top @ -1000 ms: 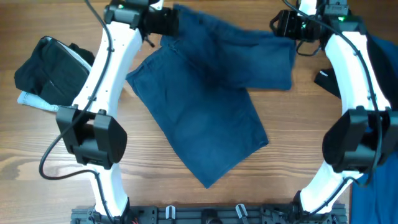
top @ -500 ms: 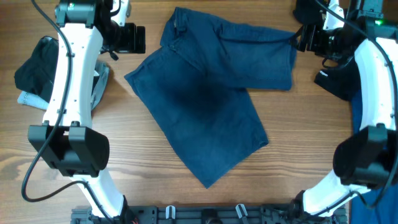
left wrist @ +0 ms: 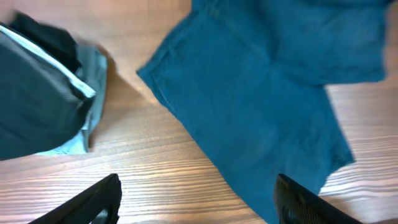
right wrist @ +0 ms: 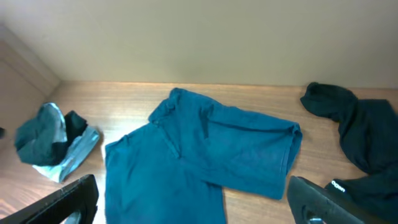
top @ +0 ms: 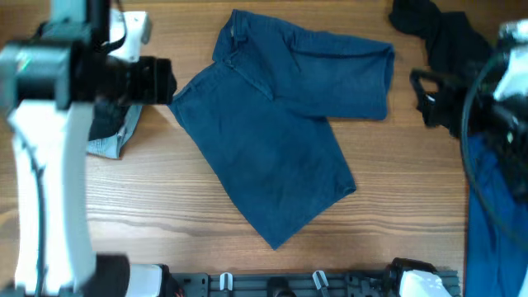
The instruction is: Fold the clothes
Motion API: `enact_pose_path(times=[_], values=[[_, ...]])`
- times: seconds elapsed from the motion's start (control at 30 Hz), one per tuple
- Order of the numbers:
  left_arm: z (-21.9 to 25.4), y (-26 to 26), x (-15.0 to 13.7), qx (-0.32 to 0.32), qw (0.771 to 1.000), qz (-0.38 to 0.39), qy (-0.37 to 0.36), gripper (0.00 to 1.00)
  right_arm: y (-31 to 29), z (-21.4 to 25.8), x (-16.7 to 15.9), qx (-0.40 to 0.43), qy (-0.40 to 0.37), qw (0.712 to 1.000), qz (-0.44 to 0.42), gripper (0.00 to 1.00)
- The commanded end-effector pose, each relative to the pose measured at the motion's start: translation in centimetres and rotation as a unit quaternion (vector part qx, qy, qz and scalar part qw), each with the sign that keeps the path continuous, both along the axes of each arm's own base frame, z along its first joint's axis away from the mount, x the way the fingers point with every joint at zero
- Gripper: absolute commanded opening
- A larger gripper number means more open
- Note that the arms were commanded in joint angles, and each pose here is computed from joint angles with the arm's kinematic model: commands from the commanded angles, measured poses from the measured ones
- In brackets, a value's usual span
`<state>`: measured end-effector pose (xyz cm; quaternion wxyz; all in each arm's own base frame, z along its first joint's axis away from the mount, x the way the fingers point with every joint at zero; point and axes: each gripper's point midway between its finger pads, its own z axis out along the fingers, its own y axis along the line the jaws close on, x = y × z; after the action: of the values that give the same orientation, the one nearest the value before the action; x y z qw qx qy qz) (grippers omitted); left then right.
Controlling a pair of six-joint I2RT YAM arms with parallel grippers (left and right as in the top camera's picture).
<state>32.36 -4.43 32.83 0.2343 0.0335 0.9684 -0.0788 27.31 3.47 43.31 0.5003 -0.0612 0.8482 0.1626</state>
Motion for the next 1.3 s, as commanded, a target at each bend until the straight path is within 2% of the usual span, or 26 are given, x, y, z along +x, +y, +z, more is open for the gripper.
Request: enact_pose_path(times=[0.0,0.1,0.17,0.3,0.4,0.5,0.6,0.67,0.7,0.73,0.77,1.0,1.17,1.27], values=[[3.5,0.2,-2.7,-0.009,0.998,-0.001,-0.060,0.78,0.2,-1.9,-1.3,0.011,0.030,0.999,-0.005,0.99],[2.2,0.2,-3.3,-0.017,0.998,0.016,-0.050,0.81,-0.1,-7.5,-1.7,0.037,0.126,0.991,-0.031,0.99],[-1.0,0.2,-2.6,-0.023,0.999,0.030,-0.015,0.83,-0.1,-12.1,-1.6,0.054,0.195,0.979,-0.037,1.00],[-10.3,-0.2,-0.3,-0.042,0.995,0.070,0.053,0.90,0.4,-21.9,-2.0,0.094,0.339,0.935,-0.045,1.00],[-17.5,-0.5,1.2,-0.050,0.991,0.084,0.086,0.84,1.9,-27.2,-3.3,0.126,0.417,0.900,-0.024,0.99],[-22.3,-0.2,2.7,-0.048,0.989,0.104,0.098,0.70,3.1,-31.0,-4.2,0.125,0.456,0.881,-0.010,0.95],[-24.9,0.1,3.9,-0.042,0.986,0.124,0.107,0.68,4.0,-33.8,-5.0,0.113,0.489,0.865,-0.020,0.86],[-25.9,0.4,4.7,-0.035,0.986,0.128,0.104,0.68,4.0,-35.8,-5.6,0.088,0.512,0.853,-0.047,0.71],[-26.3,0.6,5.1,-0.028,0.986,0.130,0.101,0.68,4.1,-36.9,-5.9,0.077,0.521,0.848,-0.058,0.53],[-26.7,0.8,5.3,-0.022,0.986,0.133,0.100,0.69,4.4,-37.6,-5.9,0.076,0.524,0.847,-0.059,0.25],[-26.9,0.9,5.4,-0.018,0.986,0.135,0.101,0.69,4.8,-38.3,-5.9,0.079,0.526,0.845,-0.062,0.06],[-27.1,1.0,5.2,-0.016,0.985,0.135,0.106,0.67,7.0,-43.0,-4.8,0.090,0.549,0.826,-0.087,0.04],[-27.3,1.0,4.6,-0.013,0.984,0.135,0.118,0.68,2.0,-46.8,-5.5,0.017,0.571,0.784,-0.243,0.04],[-27.3,1.1,4.3,-0.012,0.983,0.135,0.124,0.77,-3.0,-46.9,-6.3,-0.028,0.563,0.758,-0.330,0.04]])
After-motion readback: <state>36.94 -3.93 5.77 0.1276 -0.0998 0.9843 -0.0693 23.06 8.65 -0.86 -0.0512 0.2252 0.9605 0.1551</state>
